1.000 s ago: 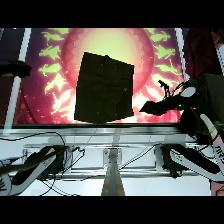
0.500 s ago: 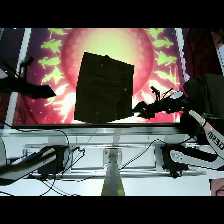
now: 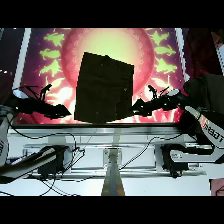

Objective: Fold the clothes and pants, and hang the long-sleeved shirts on hangers.

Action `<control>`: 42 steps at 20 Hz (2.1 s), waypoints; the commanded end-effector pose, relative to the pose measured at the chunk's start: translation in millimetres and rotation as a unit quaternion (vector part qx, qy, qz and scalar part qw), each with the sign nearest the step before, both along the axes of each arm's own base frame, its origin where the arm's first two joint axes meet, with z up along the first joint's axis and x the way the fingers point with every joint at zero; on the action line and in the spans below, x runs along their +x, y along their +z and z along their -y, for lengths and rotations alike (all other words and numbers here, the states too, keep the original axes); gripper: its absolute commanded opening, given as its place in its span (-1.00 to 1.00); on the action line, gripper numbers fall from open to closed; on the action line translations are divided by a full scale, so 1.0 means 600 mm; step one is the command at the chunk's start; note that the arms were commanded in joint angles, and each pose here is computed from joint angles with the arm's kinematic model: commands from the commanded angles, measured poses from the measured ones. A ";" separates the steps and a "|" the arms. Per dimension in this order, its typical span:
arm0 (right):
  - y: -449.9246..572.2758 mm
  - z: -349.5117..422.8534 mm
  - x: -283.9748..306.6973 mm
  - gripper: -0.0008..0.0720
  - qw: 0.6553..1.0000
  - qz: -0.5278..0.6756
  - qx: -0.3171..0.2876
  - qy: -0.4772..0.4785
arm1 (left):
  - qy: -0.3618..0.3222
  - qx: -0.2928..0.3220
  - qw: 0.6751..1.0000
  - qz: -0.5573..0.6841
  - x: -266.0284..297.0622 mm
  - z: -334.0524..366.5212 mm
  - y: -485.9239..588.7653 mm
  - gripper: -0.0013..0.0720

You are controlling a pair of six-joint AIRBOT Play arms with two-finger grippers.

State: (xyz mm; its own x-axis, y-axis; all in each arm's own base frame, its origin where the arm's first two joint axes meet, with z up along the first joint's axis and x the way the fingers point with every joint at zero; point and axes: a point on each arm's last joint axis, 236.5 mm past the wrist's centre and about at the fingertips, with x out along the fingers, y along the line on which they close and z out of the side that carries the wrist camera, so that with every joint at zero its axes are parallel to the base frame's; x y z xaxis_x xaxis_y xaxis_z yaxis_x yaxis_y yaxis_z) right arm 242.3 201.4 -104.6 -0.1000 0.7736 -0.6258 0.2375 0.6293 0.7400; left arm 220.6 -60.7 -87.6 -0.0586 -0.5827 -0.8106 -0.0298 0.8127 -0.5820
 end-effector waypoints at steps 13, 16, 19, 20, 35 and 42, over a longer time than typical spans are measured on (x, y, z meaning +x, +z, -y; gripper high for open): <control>0.038 -0.072 0.055 -0.85 0.985 0.139 -0.003 0.097 | 0.001 -0.076 0.997 0.035 0.013 0.056 -0.020 0.48; 0.038 -0.072 0.055 -0.85 0.986 0.139 -0.002 0.097 | -0.059 -0.099 0.993 0.029 -0.013 0.081 -0.023 0.47; 0.038 -0.072 0.055 -0.85 0.986 0.139 -0.002 0.098 | -0.074 -0.104 0.991 0.033 -0.014 0.086 -0.018 0.25; 0.039 -0.072 0.055 -0.85 0.985 0.139 -0.002 0.098 | -0.075 -0.102 0.991 0.037 -0.009 0.084 -0.016 -0.03; 0.470 -0.094 0.115 -0.85 0.859 0.485 0.035 0.159 | -0.177 0.028 0.929 0.324 0.185 0.013 0.366 -0.89; 0.848 -0.099 -0.067 -0.85 0.722 0.658 0.191 0.098 | -0.012 0.171 0.678 0.715 0.095 0.015 0.817 -0.89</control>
